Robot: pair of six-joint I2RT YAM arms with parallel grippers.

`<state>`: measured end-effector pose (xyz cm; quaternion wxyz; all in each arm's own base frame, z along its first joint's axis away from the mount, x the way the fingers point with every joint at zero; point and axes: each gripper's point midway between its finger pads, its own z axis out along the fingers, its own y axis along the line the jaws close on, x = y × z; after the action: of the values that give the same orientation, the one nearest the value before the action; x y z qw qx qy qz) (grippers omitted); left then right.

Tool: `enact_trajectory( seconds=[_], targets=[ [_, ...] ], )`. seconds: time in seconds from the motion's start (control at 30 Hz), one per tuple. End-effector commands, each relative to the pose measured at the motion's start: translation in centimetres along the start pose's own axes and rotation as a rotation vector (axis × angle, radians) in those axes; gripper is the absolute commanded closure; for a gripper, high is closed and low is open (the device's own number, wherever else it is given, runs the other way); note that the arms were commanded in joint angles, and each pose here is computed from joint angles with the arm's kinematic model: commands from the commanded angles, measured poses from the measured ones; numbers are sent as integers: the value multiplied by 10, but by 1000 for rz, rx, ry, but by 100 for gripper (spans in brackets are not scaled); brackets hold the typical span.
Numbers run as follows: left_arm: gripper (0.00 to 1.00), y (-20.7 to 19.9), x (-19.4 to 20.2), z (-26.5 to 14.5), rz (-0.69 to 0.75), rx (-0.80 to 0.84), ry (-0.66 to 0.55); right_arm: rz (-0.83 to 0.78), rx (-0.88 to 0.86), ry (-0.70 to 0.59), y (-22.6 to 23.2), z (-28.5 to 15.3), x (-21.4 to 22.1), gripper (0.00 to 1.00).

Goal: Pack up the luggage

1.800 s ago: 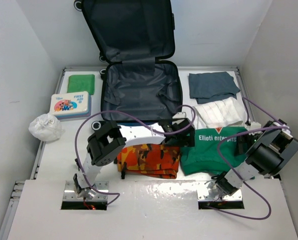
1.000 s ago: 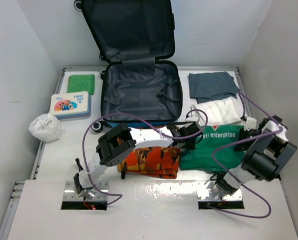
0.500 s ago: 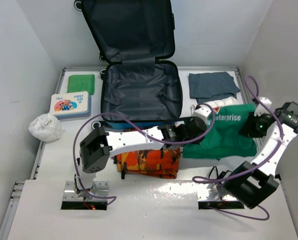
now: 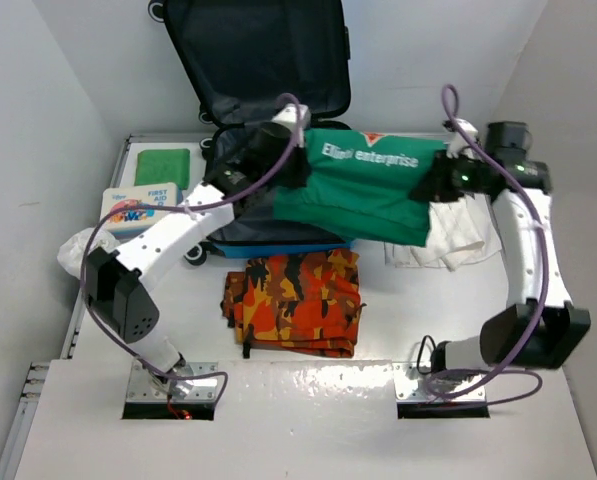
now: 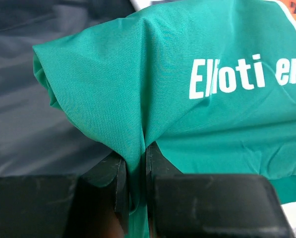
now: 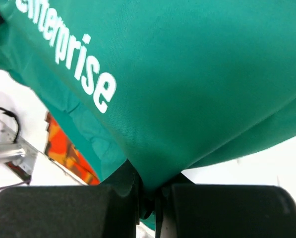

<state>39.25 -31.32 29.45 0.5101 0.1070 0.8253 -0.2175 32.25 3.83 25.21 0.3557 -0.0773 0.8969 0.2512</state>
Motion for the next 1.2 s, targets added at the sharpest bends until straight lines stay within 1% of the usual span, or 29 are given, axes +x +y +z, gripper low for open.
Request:
enact_trajectory(
  seconds=[0.0,0.03,0.07,0.1,0.13,0.17,0.2,0.23,0.27,0.3,0.33,0.4,0.43,0.47,0.5,0.53,0.57,0.63,0.67,0.7,0.73,0.8,0.83,0.9,0.97,1.07,1.1,1.17],
  targets=[
    [100,61,-25,-17,27,-109,-39,-31,59,-89,8,22,-46,100],
    [100,81,-25,-16,26,-140,-21,-9,55,-66,5,34,-46,100],
    [100,91,-25,-16,19,-159,-15,3,57,-62,6,40,-49,100],
    [100,99,-27,-17,12,-176,-19,-25,37,-75,17,44,-60,100],
    [100,117,-19,-15,0,-211,1,-9,30,-38,13,61,-57,100],
    [100,126,-15,-15,-6,-228,10,-22,36,-37,15,66,-61,100],
    [100,136,-13,-15,-13,-247,17,-49,8,-9,27,85,-65,100],
    [100,142,-10,-15,-20,-254,25,-79,-2,3,37,93,-65,100],
    [100,158,-7,-17,-33,-286,36,-90,-11,-1,42,97,-70,100],
    [100,169,-1,-14,-41,-306,56,-100,-3,24,40,111,-67,100],
    [100,178,2,-12,-47,-332,65,-135,-26,48,57,125,-64,100],
    [100,197,11,-12,-63,-369,89,-165,-35,93,61,146,-54,100],
    [100,207,13,-14,-66,-407,91,-186,-33,96,68,155,-55,100],
    [100,211,14,-17,-63,-432,95,-179,-29,138,62,174,-45,100],
    [100,223,28,-15,-67,-468,125,-186,-25,151,61,181,-43,100],
    [100,228,31,-16,-56,-491,132,-201,-18,158,63,188,-42,100],
    [100,232,40,-14,-54,-508,160,-201,0,193,57,204,-33,100],
    [100,250,68,-11,-50,-570,237,-214,35,215,50,215,-26,100],
    [100,253,72,-9,-48,-582,248,-226,56,231,44,223,-20,100],
    [100,256,89,-9,-46,-590,293,-225,68,251,39,229,-14,100],
    [100,257,93,-6,-46,-592,304,-229,77,259,37,231,-11,100],
    [100,263,115,-4,-50,-612,355,-232,114,284,23,242,-4,100],
    [100,267,114,-6,-55,-642,345,-245,128,295,19,244,-1,100],
    [100,275,131,-3,-65,-685,378,-240,135,324,11,255,8,100],
    [100,281,138,-1,-67,-718,391,-248,134,347,10,262,16,100],
    [100,297,165,-6,-84,-771,461,-261,131,389,11,269,31,100],
    [100,298,164,-7,-80,-782,459,-265,128,406,12,271,39,100],
    [100,305,181,-8,-93,-800,496,-268,140,426,10,274,46,100]
  ],
)
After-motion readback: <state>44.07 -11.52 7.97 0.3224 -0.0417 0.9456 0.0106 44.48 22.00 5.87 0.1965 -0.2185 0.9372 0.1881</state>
